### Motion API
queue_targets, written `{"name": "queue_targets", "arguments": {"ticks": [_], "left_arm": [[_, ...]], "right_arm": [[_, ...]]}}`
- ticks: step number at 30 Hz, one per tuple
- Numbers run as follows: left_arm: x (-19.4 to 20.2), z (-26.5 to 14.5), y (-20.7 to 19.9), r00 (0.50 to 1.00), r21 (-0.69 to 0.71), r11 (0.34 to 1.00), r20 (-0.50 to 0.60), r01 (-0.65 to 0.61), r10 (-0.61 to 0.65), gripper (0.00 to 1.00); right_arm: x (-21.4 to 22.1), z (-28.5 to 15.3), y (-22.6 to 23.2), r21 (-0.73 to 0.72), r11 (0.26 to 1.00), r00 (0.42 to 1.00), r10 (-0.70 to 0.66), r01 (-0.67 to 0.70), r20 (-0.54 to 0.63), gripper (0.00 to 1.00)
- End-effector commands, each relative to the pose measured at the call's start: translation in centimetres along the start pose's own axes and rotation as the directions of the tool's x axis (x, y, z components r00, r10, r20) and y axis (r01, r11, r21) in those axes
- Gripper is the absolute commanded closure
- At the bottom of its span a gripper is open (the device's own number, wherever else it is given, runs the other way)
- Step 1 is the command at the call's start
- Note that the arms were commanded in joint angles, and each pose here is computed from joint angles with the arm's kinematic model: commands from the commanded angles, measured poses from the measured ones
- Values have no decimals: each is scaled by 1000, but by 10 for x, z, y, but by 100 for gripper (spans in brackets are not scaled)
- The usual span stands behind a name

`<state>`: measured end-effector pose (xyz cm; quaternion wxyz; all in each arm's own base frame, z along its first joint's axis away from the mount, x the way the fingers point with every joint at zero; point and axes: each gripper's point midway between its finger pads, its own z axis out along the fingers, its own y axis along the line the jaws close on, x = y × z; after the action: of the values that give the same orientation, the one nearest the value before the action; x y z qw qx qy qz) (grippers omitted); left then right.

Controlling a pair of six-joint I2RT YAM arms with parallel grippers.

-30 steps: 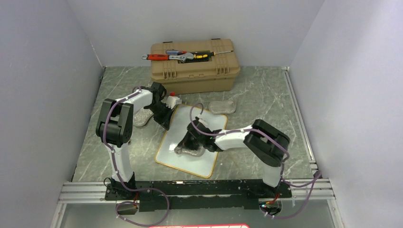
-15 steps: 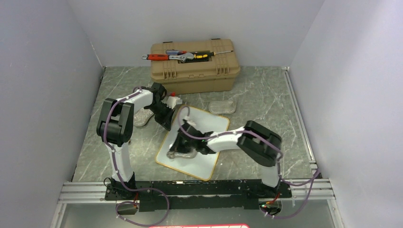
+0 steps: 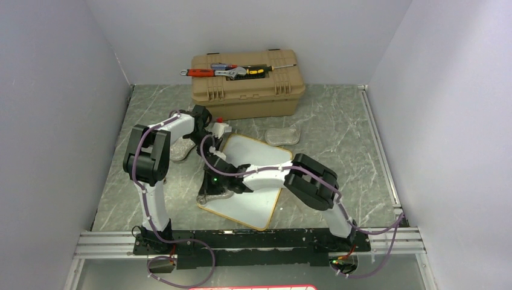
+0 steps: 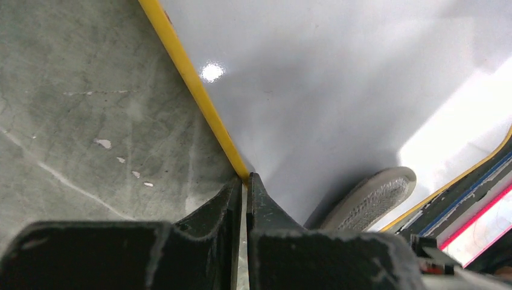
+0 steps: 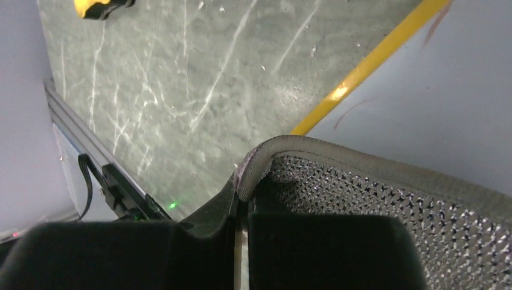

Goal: Erase the whiteboard
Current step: Erase the whiteboard at the center of the board.

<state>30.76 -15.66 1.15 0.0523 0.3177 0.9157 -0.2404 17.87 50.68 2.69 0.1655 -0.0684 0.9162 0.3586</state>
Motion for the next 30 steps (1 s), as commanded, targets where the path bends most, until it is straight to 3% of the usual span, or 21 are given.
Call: {"name": "queue_targets", "arguments": {"ticks": [1,4,7,15,18,21,24,27,30], "left_arm": [[41,47,9,989,-2,1000,-145,-14,13,91],[40,46,9,990,-7,1000,-138,-22,21,91],[41,48,9,990,-4,1000,-140,-20,20,91],[40,49,11,990,-7,1000,-140,-18,16,91],[40,49,10,990,-4,1000,-139,-11,10,91],[39,48,11,991,-15,1000,-134,-5,3,91],[40,47,11,991,-19,1000,-132,-10,7,91],[40,46,14,991,-34,999,-132,-16,11,91],[40,45,15,991,-46,999,-130,-12,6,91]], "right_arm": [[42,-28,-96,209,978,992,2,25,-130,100],[31,-62,-136,267,961,995,89,-74,-45,100],[28,-66,-148,287,953,993,112,-100,-24,100],[56,-7,-58,131,985,973,-84,114,-213,100],[53,-26,-86,203,977,983,-28,65,-184,100],[35,-67,-140,262,960,991,119,-100,-58,100],[43,-109,-201,309,920,970,242,-241,34,100],[45,-118,-209,302,916,964,263,-266,51,100],[56,-93,-190,298,933,975,220,-202,-28,100]]}}
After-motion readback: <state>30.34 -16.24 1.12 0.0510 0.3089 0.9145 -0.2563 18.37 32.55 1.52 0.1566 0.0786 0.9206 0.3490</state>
